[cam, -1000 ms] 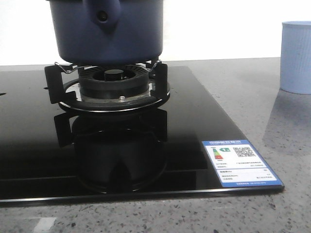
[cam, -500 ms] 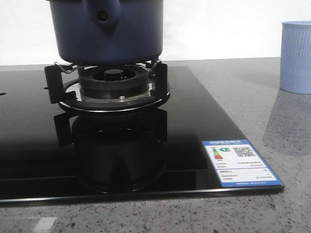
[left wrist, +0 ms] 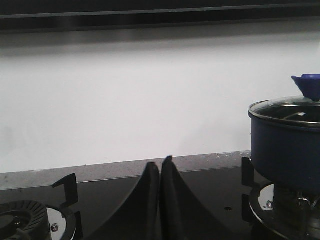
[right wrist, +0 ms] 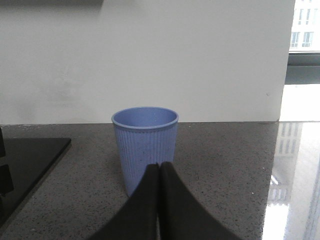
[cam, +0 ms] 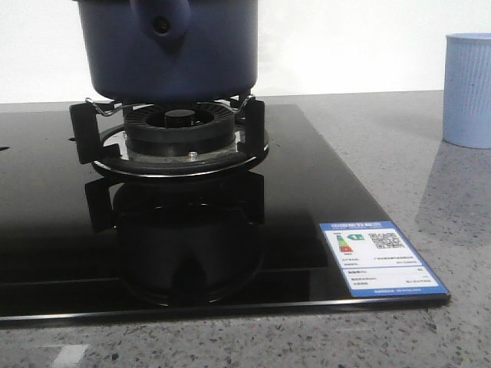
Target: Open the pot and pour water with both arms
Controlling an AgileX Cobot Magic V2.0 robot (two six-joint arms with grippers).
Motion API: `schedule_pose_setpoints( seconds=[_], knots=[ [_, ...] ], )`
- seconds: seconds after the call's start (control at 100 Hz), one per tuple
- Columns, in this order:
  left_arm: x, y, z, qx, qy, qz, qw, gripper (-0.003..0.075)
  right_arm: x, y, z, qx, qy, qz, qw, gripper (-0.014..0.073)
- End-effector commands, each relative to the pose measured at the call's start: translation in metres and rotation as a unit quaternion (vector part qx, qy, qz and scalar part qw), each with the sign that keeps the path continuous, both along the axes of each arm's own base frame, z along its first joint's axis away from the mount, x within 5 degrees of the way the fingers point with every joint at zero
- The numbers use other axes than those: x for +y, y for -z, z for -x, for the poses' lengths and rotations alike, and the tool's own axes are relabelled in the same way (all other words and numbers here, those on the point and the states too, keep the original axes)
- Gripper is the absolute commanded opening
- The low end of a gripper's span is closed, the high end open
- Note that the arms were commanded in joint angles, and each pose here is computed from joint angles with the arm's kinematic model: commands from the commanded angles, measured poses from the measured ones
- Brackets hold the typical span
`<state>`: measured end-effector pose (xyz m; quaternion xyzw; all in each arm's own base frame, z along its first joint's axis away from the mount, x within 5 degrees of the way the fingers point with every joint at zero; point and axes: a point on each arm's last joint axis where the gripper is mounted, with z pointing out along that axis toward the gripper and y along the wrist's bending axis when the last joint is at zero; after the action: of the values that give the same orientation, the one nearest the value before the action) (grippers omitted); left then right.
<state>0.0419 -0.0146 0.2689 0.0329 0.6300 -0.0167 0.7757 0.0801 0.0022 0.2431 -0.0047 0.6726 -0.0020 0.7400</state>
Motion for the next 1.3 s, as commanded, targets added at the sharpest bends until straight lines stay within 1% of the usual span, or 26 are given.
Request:
schedule_pose_setpoints(
  seconds=[0.0, 0.37, 0.48, 0.51, 0.52, 0.53, 0.58, 0.59, 0.6, 0.61, 0.62, 0.65, 0.66, 0.67, 0.74, 0.81, 0.92, 0.99, 1.07, 1.29],
  knots=[
    [0.000, -0.010, 0.006, -0.025, 0.001, 0.014, 1.000, -0.0020, 0.003, -0.011, 0.000, -0.027, -0.017, -0.001, 0.999, -0.0071],
    [0.001, -0.010, 0.006, -0.026, -0.002, 0.015, 1.000, -0.0020, 0.003, -0.011, 0.000, -0.027, -0.017, -0.001, 0.999, -0.0071],
    [0.005, -0.010, 0.005, -0.026, -0.031, 0.001, 0.999, -0.0020, 0.003, -0.011, 0.000, -0.027, -0.017, -0.001, 0.999, -0.0071],
    [0.007, -0.009, 0.005, -0.022, -0.038, 0.002, 0.999, -0.0020, 0.003, -0.011, 0.000, -0.027, -0.017, -0.001, 0.999, -0.0071],
    [0.007, -0.009, 0.005, -0.020, -0.037, 0.015, 0.999, -0.0020, 0.003, -0.011, 0.000, -0.027, -0.017, -0.001, 0.999, -0.0071],
    [0.008, -0.008, 0.005, -0.017, -0.044, 0.003, 0.999, -0.0020, 0.003, -0.011, 0.000, -0.027, -0.017, -0.001, 0.999, -0.0071],
    [0.011, -0.006, 0.005, -0.008, -0.060, 0.008, 0.998, -0.0020, 0.003, -0.011, 0.000, -0.027, -0.017, -0.001, 0.999, -0.0071],
    [0.011, -0.006, 0.005, -0.007, -0.059, 0.027, 0.998, -0.0020, 0.003, -0.011, 0.000, -0.027, -0.017, -0.001, 0.999, -0.0071],
    [0.012, -0.005, 0.004, -0.002, -0.067, 0.010, 0.998, -0.0020, 0.003, -0.011, 0.000, -0.027, -0.017, -0.001, 0.999, -0.0071],
    [0.013, -0.005, 0.004, -0.002, -0.066, 0.029, 0.997, -0.0020, 0.003, -0.011, 0.000, -0.027, -0.017, -0.001, 0.999, -0.0071],
    [0.013, -0.003, 0.004, 0.002, -0.074, 0.012, 0.997, -0.0020, 0.003, -0.011, 0.000, -0.027, -0.017, -0.001, 0.999, -0.0071],
    [0.015, -0.002, 0.004, 0.008, -0.082, 0.015, 0.996, -0.0020, 0.003, -0.011, 0.000, -0.027, -0.017, -0.001, 0.999, -0.0071],
    [0.016, 0.000, 0.003, 0.010, -0.081, 0.032, 0.996, -0.0020, 0.003, -0.011, 0.000, -0.027, -0.017, -0.001, 0.999, -0.0071],
    [0.017, 0.001, 0.003, 0.013, -0.090, 0.020, 0.996, -0.0020, 0.003, -0.011, 0.000, -0.027, -0.017, -0.001, 0.999, -0.0071],
    [0.020, 0.010, 0.000, 0.021, -0.100, 0.037, 0.994, -0.0020, 0.003, -0.011, 0.000, -0.027, -0.017, -0.001, 0.999, -0.0071],
    [0.021, 0.023, -0.004, 0.030, -0.101, 0.052, 0.993, -0.0020, 0.003, -0.011, 0.000, -0.027, -0.017, -0.001, 0.999, -0.0071],
    [0.021, 0.044, -0.009, 0.026, -0.090, 0.067, 0.993, -0.0020, 0.003, -0.011, 0.000, -0.027, -0.017, -0.001, 0.999, -0.0071],
    [0.020, 0.054, -0.011, 0.030, -0.074, 0.060, 0.995, -0.0020, 0.003, -0.011, 0.000, -0.027, -0.017, -0.001, 0.999, -0.0071],
    [0.018, 0.058, -0.012, 0.051, -0.060, 0.062, 0.995, -0.0020, 0.003, -0.011, 0.000, -0.027, -0.017, -0.001, 0.999, -0.0071],
    [0.018, 0.058, -0.012, 0.053, -0.057, 0.072, 0.994, -0.0020, 0.003, -0.011, 0.000, -0.028, -0.018, -0.001, 0.999, -0.0071]
  ],
)
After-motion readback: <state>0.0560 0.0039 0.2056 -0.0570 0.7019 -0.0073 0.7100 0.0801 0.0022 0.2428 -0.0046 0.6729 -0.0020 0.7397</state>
